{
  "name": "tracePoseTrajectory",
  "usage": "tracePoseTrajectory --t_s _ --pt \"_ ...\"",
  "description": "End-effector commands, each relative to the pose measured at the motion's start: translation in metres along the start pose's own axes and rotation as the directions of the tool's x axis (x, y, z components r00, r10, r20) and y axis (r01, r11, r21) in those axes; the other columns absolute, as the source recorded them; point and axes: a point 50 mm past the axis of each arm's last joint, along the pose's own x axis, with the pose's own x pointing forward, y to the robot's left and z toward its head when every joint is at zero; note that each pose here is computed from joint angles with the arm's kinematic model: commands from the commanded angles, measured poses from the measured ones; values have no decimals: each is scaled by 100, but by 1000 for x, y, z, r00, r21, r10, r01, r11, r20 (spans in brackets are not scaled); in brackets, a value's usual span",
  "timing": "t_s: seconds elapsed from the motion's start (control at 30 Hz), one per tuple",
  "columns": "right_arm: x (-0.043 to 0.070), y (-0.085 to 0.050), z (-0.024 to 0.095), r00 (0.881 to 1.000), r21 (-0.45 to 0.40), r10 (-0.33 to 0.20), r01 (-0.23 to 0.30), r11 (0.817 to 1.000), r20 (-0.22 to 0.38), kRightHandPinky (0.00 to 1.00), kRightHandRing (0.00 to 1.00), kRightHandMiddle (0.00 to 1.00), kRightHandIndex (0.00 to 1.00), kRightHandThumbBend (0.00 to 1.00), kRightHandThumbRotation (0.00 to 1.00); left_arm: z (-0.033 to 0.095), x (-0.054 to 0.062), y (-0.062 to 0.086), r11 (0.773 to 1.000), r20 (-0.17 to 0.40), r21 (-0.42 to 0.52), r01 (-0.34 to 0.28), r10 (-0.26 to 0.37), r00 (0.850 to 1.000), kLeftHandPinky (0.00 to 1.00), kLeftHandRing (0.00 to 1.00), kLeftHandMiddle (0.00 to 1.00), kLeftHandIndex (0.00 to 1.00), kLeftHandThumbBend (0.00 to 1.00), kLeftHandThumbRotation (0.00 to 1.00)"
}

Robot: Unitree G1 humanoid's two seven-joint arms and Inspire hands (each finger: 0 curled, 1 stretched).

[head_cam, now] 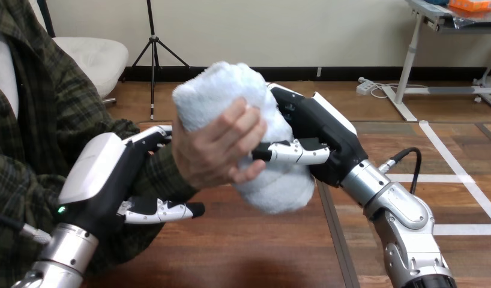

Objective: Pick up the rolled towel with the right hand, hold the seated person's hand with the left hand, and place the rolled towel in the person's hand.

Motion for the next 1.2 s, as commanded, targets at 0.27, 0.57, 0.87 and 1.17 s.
tracePoseTrajectory --t_s 0.27,0.57,0.87,1.17 --pt "-4 -19 28 995 -61 -73 78 995 74 81 89 88 91 97 46 -9 5 8 997 -9 -78 -11 10 1000 71 82 88 91 100 53" --pt "-12 -22 28 994 -57 -88 92 994 70 82 90 88 91 98 48 -10 5 11 992 -2 -122 -27 27 1000 77 88 93 96 100 59" --pt "-18 -23 23 993 -36 -99 101 994 66 83 90 88 90 98 46 -10 6 10 982 -1 -184 -39 39 999 84 96 98 100 100 62" --pt "-26 -24 18 993 -35 -108 110 993 51 83 89 86 89 100 48 -10 4 5 970 8 -238 -44 47 999 90 100 100 100 100 69"
